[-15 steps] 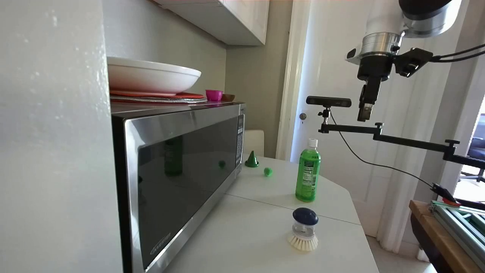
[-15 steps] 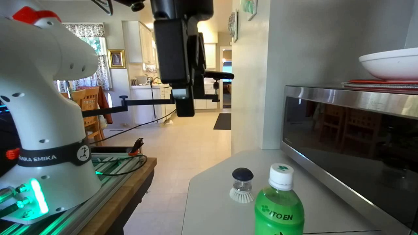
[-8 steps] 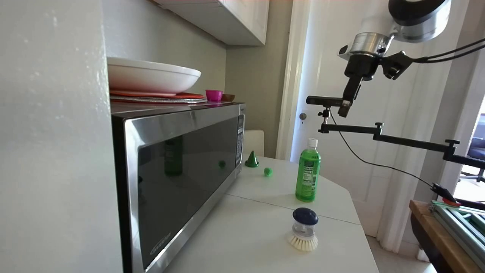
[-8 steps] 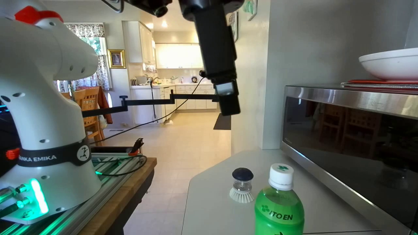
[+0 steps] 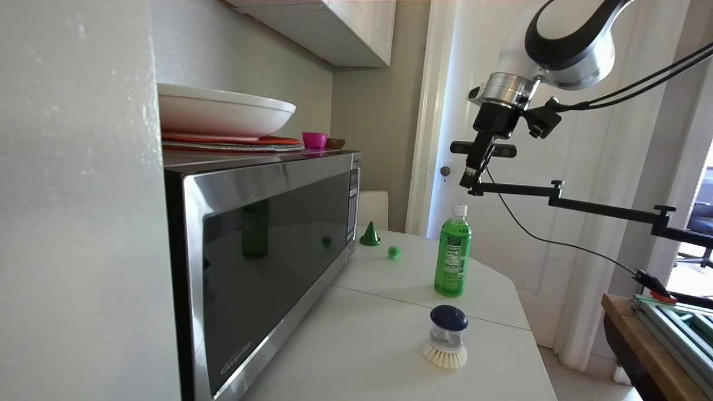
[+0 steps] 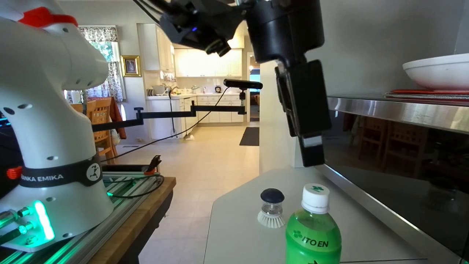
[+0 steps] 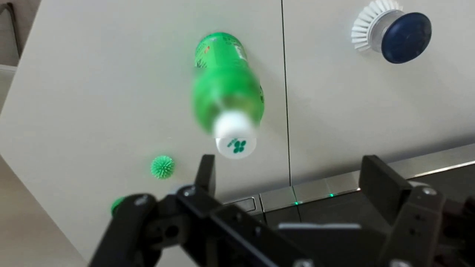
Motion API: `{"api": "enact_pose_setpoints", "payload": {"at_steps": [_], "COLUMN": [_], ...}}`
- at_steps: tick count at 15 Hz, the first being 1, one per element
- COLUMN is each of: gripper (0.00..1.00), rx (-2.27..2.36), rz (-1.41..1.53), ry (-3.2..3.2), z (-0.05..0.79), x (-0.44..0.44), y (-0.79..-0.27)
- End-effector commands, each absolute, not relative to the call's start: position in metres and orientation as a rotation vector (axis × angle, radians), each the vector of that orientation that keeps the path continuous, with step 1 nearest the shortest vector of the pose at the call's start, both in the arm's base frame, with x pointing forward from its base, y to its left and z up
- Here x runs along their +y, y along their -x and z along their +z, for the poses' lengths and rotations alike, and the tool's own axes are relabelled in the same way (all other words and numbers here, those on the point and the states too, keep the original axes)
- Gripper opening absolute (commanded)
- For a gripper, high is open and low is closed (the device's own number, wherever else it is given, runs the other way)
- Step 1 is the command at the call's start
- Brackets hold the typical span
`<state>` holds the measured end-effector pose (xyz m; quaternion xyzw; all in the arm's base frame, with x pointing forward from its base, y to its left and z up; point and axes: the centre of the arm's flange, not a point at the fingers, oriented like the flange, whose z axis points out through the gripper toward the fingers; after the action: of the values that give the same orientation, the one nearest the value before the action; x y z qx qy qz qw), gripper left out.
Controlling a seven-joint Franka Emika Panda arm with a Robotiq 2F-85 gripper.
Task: Put the bottle on top of the microwave
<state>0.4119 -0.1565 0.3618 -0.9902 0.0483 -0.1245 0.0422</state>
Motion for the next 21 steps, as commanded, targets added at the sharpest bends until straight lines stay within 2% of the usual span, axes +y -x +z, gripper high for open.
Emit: {"api": "enact_pose_setpoints", "payload": {"at_steps": [1,13,21], "gripper": [1.00,1.00,1.00], "rx": [0.051,-0.085,-0.162], "rz": [-0.371,-0.252,-0.279], "ry": [3.053,3.090,3.098], "z": [0.354,0.322,0.304], "x": [-0.169,-0.170,-0.173], "y": [-0.432,-0.439,-0.440]}}
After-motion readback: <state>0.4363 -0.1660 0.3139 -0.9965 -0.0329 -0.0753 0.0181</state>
